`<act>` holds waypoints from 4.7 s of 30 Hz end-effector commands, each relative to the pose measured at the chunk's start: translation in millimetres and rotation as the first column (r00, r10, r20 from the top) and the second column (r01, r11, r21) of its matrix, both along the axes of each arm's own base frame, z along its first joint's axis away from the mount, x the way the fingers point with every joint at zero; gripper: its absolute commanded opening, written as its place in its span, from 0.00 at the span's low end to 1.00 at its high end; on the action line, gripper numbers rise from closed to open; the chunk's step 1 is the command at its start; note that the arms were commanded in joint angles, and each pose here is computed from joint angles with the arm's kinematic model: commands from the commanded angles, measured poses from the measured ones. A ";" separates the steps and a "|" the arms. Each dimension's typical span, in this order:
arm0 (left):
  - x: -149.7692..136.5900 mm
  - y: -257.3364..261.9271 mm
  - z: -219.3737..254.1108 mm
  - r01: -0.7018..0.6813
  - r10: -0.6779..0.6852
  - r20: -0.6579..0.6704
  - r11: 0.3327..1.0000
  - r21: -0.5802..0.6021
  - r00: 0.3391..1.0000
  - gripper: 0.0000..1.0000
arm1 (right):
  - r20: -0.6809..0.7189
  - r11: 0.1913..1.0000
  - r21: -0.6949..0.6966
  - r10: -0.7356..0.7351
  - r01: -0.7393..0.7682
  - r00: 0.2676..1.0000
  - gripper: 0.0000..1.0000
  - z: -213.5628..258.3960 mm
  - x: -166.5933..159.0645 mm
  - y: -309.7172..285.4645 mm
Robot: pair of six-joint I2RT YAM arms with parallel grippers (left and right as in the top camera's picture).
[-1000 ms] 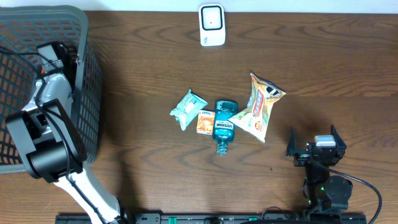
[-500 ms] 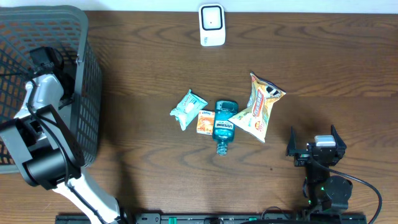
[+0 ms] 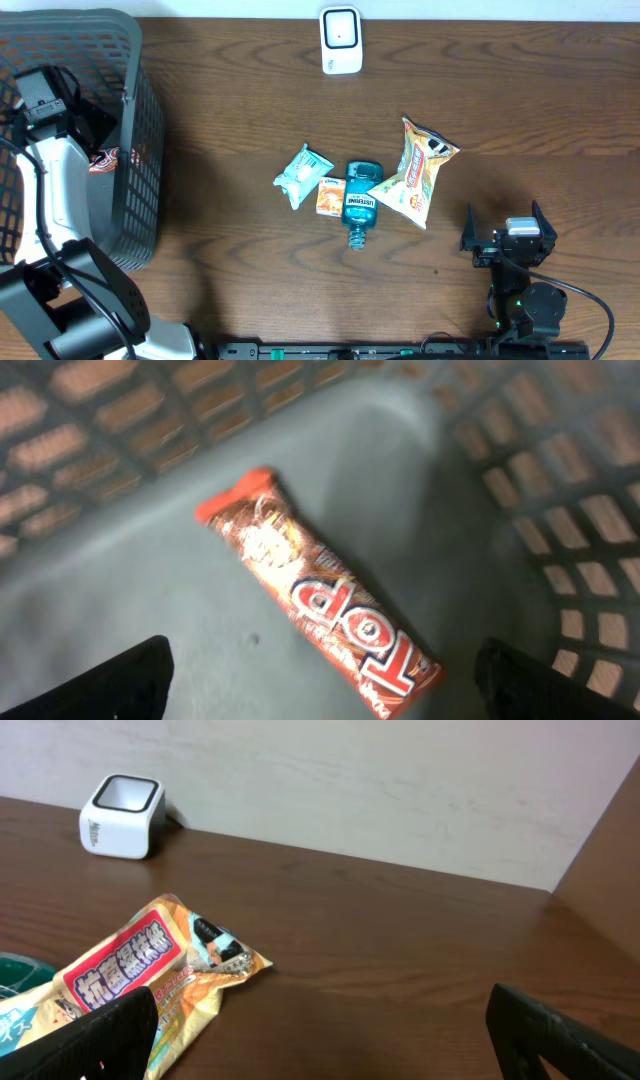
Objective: Scan the item barcode
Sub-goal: 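Reach the left gripper into the basket and align over the red candy bar, then grasp the red candy bar with the left gripper and lift it, then carry the candy bar to the table center and release it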
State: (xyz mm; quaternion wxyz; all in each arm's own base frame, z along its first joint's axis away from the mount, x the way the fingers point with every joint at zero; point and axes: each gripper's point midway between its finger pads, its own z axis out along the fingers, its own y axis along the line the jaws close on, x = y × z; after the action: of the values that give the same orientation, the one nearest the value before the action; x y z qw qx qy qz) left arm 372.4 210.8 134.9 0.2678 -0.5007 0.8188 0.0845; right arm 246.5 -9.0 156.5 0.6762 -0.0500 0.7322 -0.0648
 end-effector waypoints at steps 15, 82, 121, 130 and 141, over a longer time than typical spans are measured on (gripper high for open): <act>-10.6 18.4 -100.2 -0.477 0.473 -0.060 0.872 -0.112 0.879 0.97 | -0.004 1.000 -0.007 0.010 -0.010 1.000 0.99 -1.1 0.0 2.2; -58.0 -228.9 241.1 0.620 -0.485 0.638 0.784 0.015 0.598 0.07 | -0.004 1.000 -0.007 0.010 -0.010 1.000 0.99 -1.1 0.0 2.3; -34.9 -362.9 -127.8 0.643 -0.760 -0.315 0.650 -0.404 0.569 0.07 | -0.004 1.000 -0.007 0.010 -0.010 1.000 0.99 -1.2 0.0 2.2; -35.6 -420.2 -157.0 0.746 -0.843 -0.258 0.539 -0.391 0.473 0.08 | -0.004 1.000 -0.007 0.010 -0.010 1.000 0.99 -1.1 0.0 2.2; -29.9 -472.4 -147.5 0.915 -0.935 -0.205 0.333 -0.228 0.290 0.08 | -0.004 1.000 -0.007 0.010 -0.010 1.000 0.99 -1.1 0.0 2.3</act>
State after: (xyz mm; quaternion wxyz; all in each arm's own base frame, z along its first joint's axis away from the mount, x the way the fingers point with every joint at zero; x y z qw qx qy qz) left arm 345.8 -272.1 1.8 0.1280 0.0552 0.9875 -0.0736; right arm 246.5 -9.0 156.5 0.6763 -0.0500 0.7320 -0.0649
